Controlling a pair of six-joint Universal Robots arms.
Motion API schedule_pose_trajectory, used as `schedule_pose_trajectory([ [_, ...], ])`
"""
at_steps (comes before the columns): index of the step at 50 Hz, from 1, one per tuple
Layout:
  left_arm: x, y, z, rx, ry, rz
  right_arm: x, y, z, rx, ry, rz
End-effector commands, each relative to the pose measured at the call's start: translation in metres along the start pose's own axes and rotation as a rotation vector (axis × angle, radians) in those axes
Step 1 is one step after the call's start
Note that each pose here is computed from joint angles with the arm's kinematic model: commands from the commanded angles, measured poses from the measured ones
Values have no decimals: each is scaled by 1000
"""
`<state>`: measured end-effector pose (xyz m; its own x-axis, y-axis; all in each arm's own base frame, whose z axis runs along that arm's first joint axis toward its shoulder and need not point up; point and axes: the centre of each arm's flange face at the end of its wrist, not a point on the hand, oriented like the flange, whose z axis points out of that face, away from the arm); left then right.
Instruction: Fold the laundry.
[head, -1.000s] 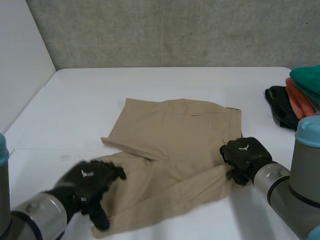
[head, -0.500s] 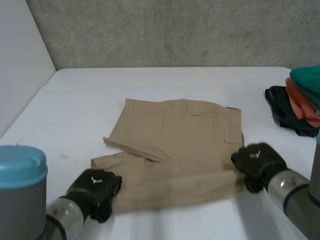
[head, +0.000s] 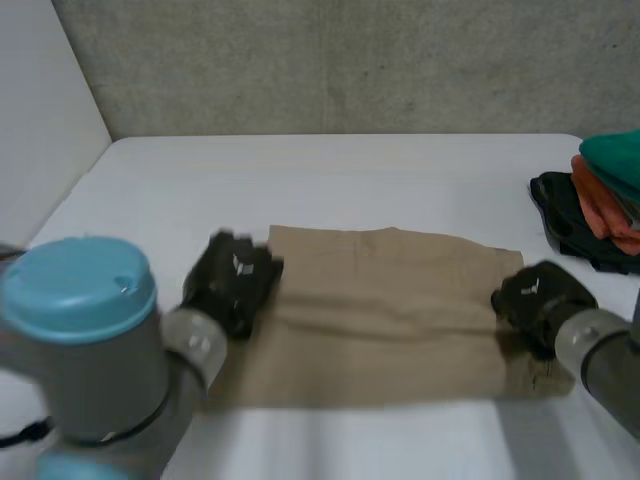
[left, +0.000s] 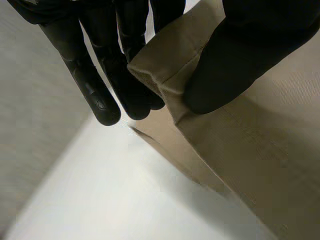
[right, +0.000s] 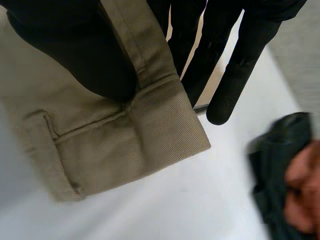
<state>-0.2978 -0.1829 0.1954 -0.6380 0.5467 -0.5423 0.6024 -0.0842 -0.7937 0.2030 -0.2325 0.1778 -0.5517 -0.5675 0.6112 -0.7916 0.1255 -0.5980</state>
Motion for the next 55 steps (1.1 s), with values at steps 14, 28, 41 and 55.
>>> schedule_pose_trajectory([
  [14,3,-12,171,200,-370,122,40,-27,130,320,416,-6],
  [28,-4,-26,123,206,-319,53,44,-22,66,163,157,295],
  [41,5,-6,70,140,-236,-2,30,21,47,54,9,414],
  [55,10,-2,65,125,-224,2,47,51,70,-21,138,353],
])
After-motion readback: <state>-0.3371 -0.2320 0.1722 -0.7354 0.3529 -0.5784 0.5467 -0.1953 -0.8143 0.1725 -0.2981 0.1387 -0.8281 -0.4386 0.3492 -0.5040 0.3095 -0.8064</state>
